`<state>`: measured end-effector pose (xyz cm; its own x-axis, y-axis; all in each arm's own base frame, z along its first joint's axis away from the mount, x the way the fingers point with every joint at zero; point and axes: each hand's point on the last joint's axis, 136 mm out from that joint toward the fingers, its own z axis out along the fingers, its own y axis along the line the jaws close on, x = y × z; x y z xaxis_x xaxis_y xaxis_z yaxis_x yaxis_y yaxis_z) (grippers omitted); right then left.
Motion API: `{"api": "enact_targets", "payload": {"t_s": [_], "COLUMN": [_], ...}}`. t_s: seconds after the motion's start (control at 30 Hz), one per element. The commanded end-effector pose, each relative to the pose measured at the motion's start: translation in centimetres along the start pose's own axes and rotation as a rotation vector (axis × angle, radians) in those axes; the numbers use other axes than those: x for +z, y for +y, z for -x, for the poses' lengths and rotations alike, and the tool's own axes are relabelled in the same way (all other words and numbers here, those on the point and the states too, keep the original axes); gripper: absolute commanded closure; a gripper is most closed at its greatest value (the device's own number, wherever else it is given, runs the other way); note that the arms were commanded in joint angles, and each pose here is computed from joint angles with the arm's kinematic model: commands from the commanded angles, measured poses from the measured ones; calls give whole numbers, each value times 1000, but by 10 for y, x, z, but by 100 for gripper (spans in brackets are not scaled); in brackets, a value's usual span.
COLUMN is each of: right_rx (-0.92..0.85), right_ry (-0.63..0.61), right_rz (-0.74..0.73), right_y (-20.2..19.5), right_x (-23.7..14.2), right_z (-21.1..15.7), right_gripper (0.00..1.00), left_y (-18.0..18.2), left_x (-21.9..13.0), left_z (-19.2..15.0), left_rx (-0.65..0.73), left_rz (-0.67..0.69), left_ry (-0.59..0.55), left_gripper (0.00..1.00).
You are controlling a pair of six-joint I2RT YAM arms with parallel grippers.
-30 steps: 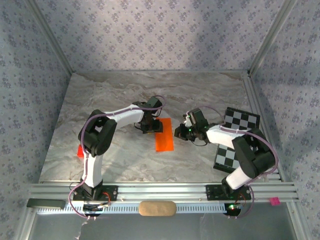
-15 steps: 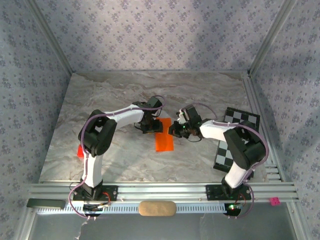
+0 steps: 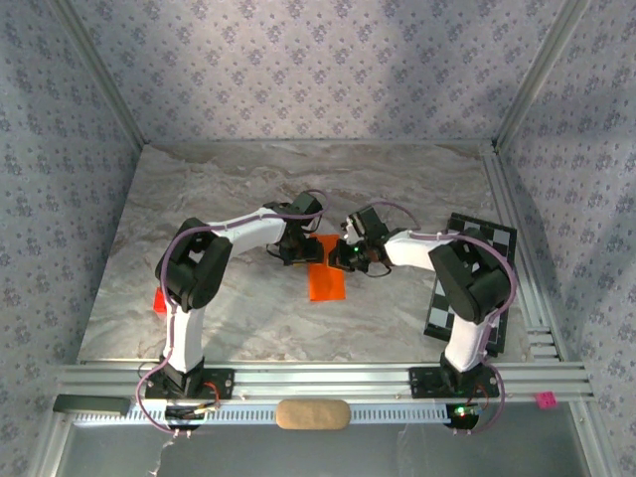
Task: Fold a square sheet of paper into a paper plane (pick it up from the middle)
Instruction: Hold the square sheet of paper at the center of the table.
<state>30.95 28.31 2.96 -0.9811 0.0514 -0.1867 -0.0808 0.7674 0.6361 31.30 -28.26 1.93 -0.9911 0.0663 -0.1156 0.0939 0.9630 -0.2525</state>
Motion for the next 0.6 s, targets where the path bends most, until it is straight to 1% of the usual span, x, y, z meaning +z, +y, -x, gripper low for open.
{"api": "enact_targets", "payload": {"t_s": [0.0, 0.1, 0.17, 0.27, 0.37, 0.57], "right_rx": [-9, 12, -10, -3, -14, -47], "right_ry": [42, 79, 103, 116, 121, 140], "right_rz": [-91, -141, -174, -206, -229, -261], "right_y": [-19, -34, -45, -56, -61, -64], "right_x": [8, 14, 16, 17, 15, 13], "right_z": [-9, -21, -29, -38, -40, -38], "right_gripper": [100, 100, 100, 100, 100, 100], "left_y": [23, 23, 22, 15, 4, -6], "left_x": [50, 49, 48, 38, 19, -37], "left_z": [-7, -7, -6, -2, 5, 21], "left_rx": [2, 3, 3, -2, 0, -27], "left_rz": [66, 64, 59, 33, -8, -96], "left_ry": [26, 23, 20, 1, -37, -150], "left_gripper": [46, 46, 46, 46, 45, 41]}}
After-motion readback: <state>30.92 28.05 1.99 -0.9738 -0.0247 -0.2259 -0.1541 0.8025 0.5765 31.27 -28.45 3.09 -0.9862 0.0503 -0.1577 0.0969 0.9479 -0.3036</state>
